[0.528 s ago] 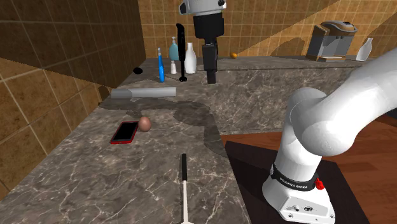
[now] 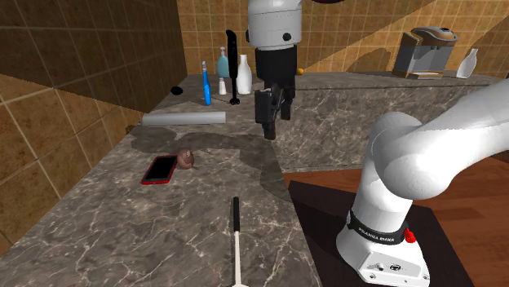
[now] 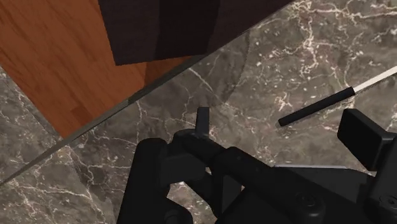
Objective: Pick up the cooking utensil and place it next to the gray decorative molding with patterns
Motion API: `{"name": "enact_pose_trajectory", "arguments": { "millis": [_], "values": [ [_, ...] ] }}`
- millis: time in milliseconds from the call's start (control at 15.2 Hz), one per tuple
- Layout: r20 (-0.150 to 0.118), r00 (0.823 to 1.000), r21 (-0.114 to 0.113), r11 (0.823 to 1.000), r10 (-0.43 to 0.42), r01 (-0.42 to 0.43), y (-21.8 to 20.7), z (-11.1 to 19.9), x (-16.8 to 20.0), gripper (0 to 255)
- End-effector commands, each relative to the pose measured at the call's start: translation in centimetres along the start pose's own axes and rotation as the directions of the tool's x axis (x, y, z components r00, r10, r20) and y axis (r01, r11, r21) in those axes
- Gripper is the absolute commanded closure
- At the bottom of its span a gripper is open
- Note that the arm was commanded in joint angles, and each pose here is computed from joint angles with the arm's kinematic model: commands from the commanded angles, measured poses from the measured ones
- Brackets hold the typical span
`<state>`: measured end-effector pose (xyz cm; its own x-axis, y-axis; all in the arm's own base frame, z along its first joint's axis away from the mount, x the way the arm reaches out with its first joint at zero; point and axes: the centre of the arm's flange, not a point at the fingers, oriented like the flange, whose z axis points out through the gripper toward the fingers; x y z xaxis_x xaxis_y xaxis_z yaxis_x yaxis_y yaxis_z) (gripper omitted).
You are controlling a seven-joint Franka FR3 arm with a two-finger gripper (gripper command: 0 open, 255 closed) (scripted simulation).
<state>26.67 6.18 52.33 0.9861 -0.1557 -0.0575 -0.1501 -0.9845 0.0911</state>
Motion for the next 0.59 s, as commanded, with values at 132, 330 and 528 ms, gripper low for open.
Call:
{"name": "enact_pose_trajectory", "arguments": {
  "millis": [132, 330, 528],
  "values": [
    [-0.013, 0.972, 0.021, 0.972, 0.235, -0.235, -3.7, 3.1, -1.9, 0],
    [-0.019, 0.918, 0.037, 0.918, 0.396, -0.396, -6.8, 5.3, -2.4, 0],
    [-0.023, 0.837, 0.054, 0.837, 0.546, -0.545, -10.0, 7.5, -2.4, 0]
  ]
}}
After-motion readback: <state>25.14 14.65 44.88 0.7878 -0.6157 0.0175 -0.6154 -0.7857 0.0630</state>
